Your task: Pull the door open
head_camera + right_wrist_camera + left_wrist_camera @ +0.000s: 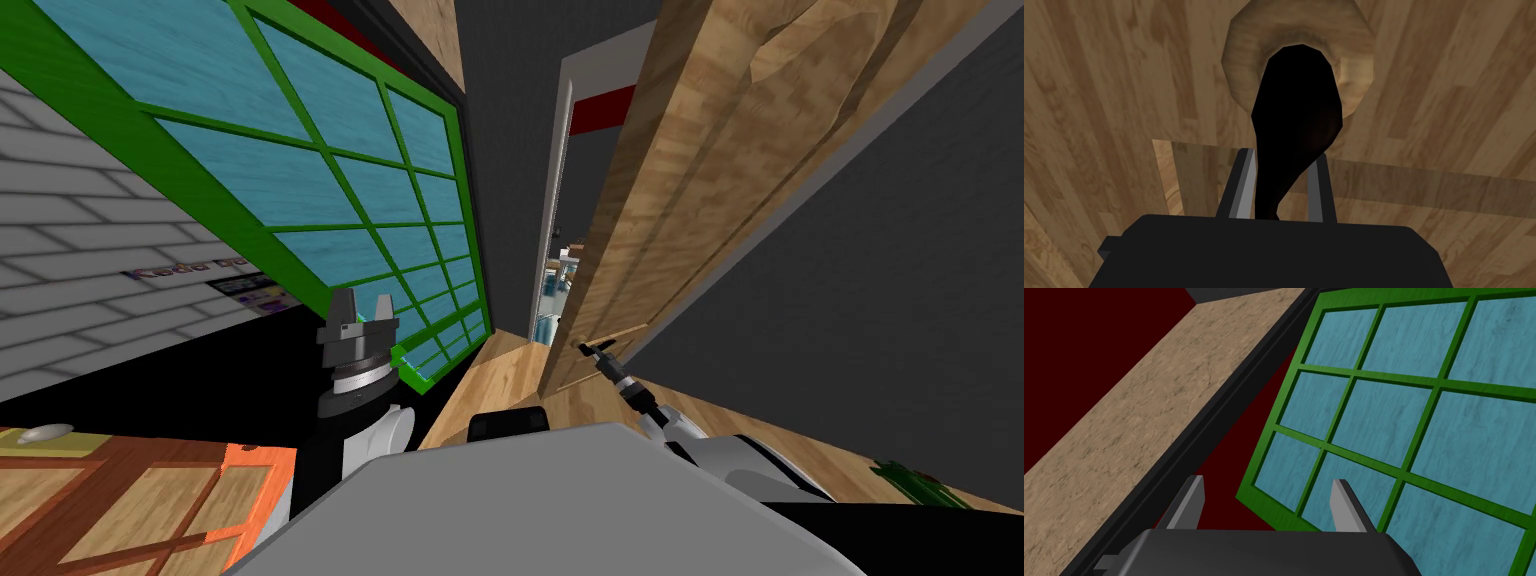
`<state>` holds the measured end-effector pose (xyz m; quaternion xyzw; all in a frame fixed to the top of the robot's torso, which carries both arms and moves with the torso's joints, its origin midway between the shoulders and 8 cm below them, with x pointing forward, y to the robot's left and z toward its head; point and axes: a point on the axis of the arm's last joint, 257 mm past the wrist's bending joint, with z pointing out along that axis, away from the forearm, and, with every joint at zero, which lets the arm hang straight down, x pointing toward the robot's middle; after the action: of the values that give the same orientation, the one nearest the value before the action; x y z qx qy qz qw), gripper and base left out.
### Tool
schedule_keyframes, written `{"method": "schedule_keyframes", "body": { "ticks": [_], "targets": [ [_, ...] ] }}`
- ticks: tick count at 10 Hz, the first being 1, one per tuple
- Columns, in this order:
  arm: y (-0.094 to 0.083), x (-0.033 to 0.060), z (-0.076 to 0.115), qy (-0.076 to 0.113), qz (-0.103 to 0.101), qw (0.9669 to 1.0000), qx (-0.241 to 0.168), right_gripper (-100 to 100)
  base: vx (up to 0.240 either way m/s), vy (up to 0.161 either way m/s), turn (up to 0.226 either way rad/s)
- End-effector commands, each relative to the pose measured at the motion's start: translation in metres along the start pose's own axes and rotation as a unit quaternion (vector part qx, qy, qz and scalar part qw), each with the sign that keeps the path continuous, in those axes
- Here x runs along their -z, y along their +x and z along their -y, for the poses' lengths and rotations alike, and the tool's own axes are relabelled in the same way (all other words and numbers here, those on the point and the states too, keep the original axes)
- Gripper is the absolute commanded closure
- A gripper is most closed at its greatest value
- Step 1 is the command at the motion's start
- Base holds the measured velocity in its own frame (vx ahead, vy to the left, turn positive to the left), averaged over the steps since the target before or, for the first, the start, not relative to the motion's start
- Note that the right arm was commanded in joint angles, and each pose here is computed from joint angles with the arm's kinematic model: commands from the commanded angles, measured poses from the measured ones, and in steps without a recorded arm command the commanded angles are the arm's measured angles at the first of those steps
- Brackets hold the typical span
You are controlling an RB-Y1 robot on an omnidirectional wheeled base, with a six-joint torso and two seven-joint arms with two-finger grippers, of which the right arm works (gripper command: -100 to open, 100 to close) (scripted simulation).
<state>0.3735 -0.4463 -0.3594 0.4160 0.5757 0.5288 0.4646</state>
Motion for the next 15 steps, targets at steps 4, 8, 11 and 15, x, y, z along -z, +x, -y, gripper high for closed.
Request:
{"method": "schedule_keyframes", "body": {
  "ticks": [4,8,11,15],
  "targets": [
    [-0.003,0.0091,-0.002,-0.002,-0.001,1.0000,0.002,100,-0.082,-0.029,0.093],
    [-0.004,0.0155,-0.003,-0.003,-0.002,1.0000,0.003,100,-0.108,-0.080,0.088],
    [-0.005,0.0264,-0.004,-0.005,-0.004,1.0000,0.003,100,-0.155,-0.071,0.170],
    [-0.004,0.0263,-0.002,-0.004,-0.004,1.0000,0.002,100,-0.134,-0.066,0.119]
  ]
}}
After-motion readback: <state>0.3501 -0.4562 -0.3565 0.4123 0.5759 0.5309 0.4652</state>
